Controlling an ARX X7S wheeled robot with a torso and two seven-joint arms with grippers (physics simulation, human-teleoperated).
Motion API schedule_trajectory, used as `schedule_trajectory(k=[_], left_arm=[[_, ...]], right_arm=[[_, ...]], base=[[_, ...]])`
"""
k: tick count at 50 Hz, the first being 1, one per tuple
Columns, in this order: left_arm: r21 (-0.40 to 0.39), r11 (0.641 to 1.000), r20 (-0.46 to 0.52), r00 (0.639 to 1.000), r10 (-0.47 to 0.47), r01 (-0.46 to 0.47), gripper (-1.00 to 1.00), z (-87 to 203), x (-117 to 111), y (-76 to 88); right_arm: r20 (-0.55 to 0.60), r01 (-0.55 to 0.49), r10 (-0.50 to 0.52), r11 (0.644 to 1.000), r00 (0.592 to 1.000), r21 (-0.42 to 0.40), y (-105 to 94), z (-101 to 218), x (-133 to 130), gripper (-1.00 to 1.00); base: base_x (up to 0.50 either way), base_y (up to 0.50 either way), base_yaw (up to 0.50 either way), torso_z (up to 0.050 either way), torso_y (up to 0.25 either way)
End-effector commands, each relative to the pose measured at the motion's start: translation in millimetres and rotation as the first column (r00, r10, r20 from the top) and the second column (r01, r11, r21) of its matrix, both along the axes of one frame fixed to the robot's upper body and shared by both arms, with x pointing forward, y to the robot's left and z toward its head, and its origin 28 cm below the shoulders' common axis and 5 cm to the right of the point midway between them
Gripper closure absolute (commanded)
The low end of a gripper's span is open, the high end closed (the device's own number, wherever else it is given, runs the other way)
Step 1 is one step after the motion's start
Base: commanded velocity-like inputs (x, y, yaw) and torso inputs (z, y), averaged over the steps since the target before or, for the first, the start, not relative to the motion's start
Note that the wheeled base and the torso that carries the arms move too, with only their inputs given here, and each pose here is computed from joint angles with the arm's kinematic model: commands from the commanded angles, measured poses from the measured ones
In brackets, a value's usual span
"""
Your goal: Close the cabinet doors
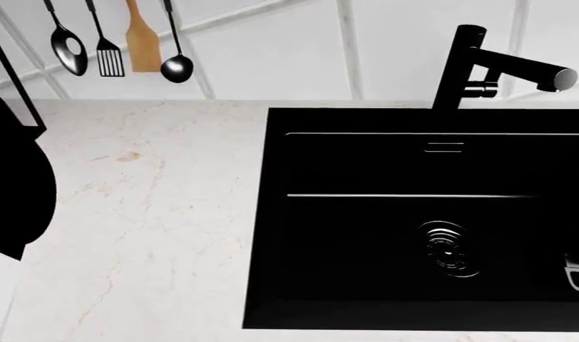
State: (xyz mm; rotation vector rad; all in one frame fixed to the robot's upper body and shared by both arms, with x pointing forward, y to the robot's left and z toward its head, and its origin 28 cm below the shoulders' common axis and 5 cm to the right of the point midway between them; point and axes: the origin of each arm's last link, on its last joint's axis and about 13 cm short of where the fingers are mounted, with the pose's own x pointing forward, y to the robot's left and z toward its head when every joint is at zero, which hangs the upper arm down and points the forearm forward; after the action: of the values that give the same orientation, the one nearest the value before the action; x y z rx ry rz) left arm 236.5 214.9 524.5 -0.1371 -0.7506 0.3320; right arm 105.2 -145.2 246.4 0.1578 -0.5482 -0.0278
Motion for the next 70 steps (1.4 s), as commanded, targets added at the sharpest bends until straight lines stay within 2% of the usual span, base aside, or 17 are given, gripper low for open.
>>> schedule_trajectory(k=[1, 14, 42, 48, 51, 52, 54, 58, 62, 63, 65, 66, 70], left_arm=[[0.362, 0.712, 0.004, 0.763, -0.647, 0.602, -1.0, 6.2, -51.2, -80.4], [0.373, 0.698, 0.004, 0.751, -0.66, 0.611, -1.0, 9.6, -55.4, -87.0], [0.361, 0.683, -0.019, 0.737, -0.675, 0.635, -1.0, 7.8, -45.0, -95.8], [0.298, 0.632, -0.079, 0.678, -0.73, 0.715, -1.0, 7.0, -42.2, -99.1], [0.236, 0.595, -0.133, 0.632, -0.763, 0.768, -1.0, 3.5, -31.0, -104.2], [0.189, 0.58, -0.131, 0.606, -0.785, 0.792, -1.0, 2.8, -28.1, -105.7], [0.145, 0.583, -0.12, 0.599, -0.792, 0.8, -1.0, 2.3, -23.2, -107.2], [0.093, 0.532, -0.188, 0.539, -0.821, 0.842, -1.0, -0.1, -18.1, -109.6], [0.022, 0.538, -0.241, 0.527, -0.815, 0.843, -1.0, -2.4, -14.8, -111.2], [0.023, 0.545, -0.249, 0.532, -0.809, 0.838, -1.0, -2.9, -14.0, -111.4], [0.033, 0.537, -0.266, 0.525, -0.809, 0.843, -1.0, -4.3, -12.7, -112.4], [0.039, 0.522, -0.271, 0.511, -0.815, 0.852, -1.0, -4.8, -12.1, -113.1], [0.078, 0.509, -0.252, 0.511, -0.822, 0.857, -1.0, -6.4, -8.0, -115.5]], right_arm=[[-0.002, -0.004, 0.004, 1.0, 1.0, 0.0, 0.1, -0.4, 0.8, -1.0], [0.004, 0.001, -0.001, 1.0, 1.0, 0.01, -2.8, -2.0, -1.3, -1.0], [0.0, -0.009, 0.009, 0.999, 1.0, 0.035, -6.0, -5.5, -2.1, -1.0], [-0.002, -0.01, 0.011, 0.999, 1.0, 0.037, -6.3, -5.9, -1.9, -1.0], [-0.004, -0.012, 0.012, 0.999, 1.0, 0.039, -7.0, -6.4, -1.9, -1.0], [-0.005, -0.011, 0.012, 0.999, 1.0, 0.04, -7.4, -6.5, -1.8, -1.0], [-0.006, -0.011, 0.012, 0.999, 1.0, 0.043, -8.0, -6.9, -1.8, -1.0], [-0.01, -0.012, 0.012, 0.999, 1.0, 0.048, -9.0, -7.9, -2.0, -1.0], [-0.011, -0.009, 0.01, 0.999, 1.0, 0.052, -10.0, -8.6, -2.4, -1.0], [-0.012, -0.009, 0.009, 0.999, 1.0, 0.052, -10.2, -8.7, -2.3, -1.0], [-0.013, -0.008, 0.009, 0.999, 1.0, 0.054, -10.5, -8.8, -2.2, -1.0], [-0.013, -0.009, 0.01, 0.998, 1.0, 0.055, -10.6, -9.0, -2.3, -1.0], [-0.017, -0.011, 0.012, 0.998, 1.0, 0.059, -11.4, -10.1, -2.6, -1.0]], base=[[0.0, 0.0, 0.0, 0.0, 0.0], [0.0, 0.0, 0.0, 0.0, 0.005], [0.0, 0.0, 0.0, 0.0, 0.001], [0.0, 0.0, 0.0, 0.0, 0.002], [0.0, 0.0, 0.0, 0.0, 0.0], [0.0, 0.0, 0.0, 0.0, 0.0], [0.0, 0.0, 0.0, 0.0, 0.0], [0.0, 0.0, 0.0, 0.0, 0.0], [0.0, 0.0, 0.0, 0.0, 0.0], [0.0, 0.0, 0.0, 0.0, 0.0], [0.0, 0.0, 0.0, 0.0, 0.0], [0.0, 0.0, 0.0, 0.0, 0.0], [0.0, 0.0, 0.0, 0.0, 0.0]])
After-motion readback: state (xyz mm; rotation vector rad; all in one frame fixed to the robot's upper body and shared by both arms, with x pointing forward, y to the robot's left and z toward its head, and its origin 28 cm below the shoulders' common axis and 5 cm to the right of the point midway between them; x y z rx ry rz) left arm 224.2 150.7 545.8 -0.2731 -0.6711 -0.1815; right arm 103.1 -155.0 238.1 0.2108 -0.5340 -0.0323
